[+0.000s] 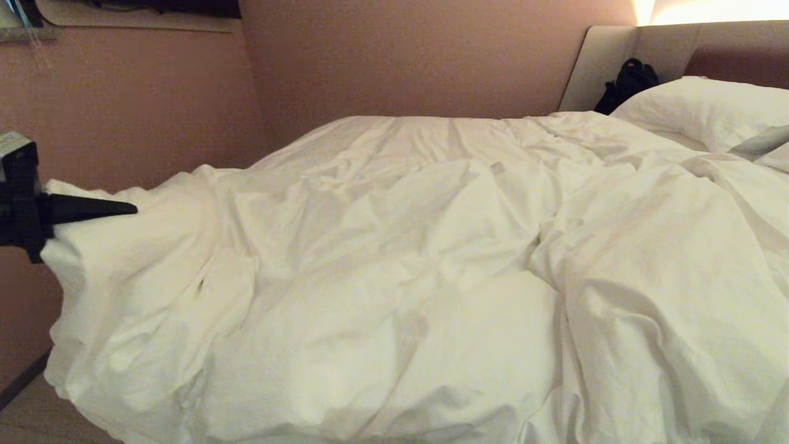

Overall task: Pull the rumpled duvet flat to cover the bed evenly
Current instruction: Flatten the corners of the folded blanket

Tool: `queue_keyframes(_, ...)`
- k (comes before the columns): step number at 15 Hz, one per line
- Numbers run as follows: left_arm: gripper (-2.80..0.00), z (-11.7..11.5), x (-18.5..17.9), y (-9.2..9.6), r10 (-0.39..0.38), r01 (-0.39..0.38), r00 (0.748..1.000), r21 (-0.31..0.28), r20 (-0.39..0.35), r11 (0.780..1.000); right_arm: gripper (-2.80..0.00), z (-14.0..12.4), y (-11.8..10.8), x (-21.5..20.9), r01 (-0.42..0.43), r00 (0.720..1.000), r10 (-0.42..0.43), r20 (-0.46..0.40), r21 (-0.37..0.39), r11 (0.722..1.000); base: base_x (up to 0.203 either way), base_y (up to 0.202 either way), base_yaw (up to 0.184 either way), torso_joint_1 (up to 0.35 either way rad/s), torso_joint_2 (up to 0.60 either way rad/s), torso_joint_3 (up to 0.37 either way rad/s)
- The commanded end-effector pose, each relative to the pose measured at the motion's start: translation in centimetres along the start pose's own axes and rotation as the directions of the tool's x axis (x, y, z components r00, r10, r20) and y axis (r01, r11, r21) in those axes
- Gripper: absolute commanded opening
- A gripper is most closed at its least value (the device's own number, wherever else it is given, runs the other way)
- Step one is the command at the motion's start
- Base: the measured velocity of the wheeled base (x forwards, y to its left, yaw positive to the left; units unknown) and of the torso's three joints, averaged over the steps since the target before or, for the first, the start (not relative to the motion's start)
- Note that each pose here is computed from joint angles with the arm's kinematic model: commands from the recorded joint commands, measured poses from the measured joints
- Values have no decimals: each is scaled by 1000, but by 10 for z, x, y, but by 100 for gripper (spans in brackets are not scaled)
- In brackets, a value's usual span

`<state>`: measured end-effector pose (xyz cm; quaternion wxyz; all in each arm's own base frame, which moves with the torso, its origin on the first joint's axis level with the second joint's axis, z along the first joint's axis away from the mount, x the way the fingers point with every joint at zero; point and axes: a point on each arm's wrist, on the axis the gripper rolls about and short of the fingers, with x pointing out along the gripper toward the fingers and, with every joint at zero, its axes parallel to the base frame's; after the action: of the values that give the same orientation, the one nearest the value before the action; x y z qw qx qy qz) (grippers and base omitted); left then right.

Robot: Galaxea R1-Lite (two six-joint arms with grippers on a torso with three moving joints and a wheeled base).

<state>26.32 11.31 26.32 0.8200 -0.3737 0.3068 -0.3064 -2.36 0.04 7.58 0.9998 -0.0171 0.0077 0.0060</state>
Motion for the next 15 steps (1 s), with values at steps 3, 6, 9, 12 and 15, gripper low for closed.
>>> queue_keyframes(3,-280,-4,-10,9,20,-19,999,-37,27,999,-280,0,0,0,-1,1000,1,0,1,1000,0,0,0,0,0,0)
queue_keyframes(6,-280,-3,-52,33,110,-94,983,-111,146,989,-280,0,0,0,-1,1000,1,0,1,1000,0,0,0,0,0,0)
queue_keyframes(9,-280,-5,-105,49,219,-176,934,-170,282,970,-280,0,0,0,-1,1000,1,0,0,1000,0,0,0,0,0,0)
queue_keyframes(12,-280,1,-146,46,341,-294,858,-176,383,939,-280,0,0,0,-1,1000,1,0,1,1000,0,0,0,0,0,0)
queue_keyframes(15,-280,9,-161,33,379,-346,820,-157,429,925,-280,0,0,0,-1,1000,1,0,1,1000,0,0,0,0,0,0)
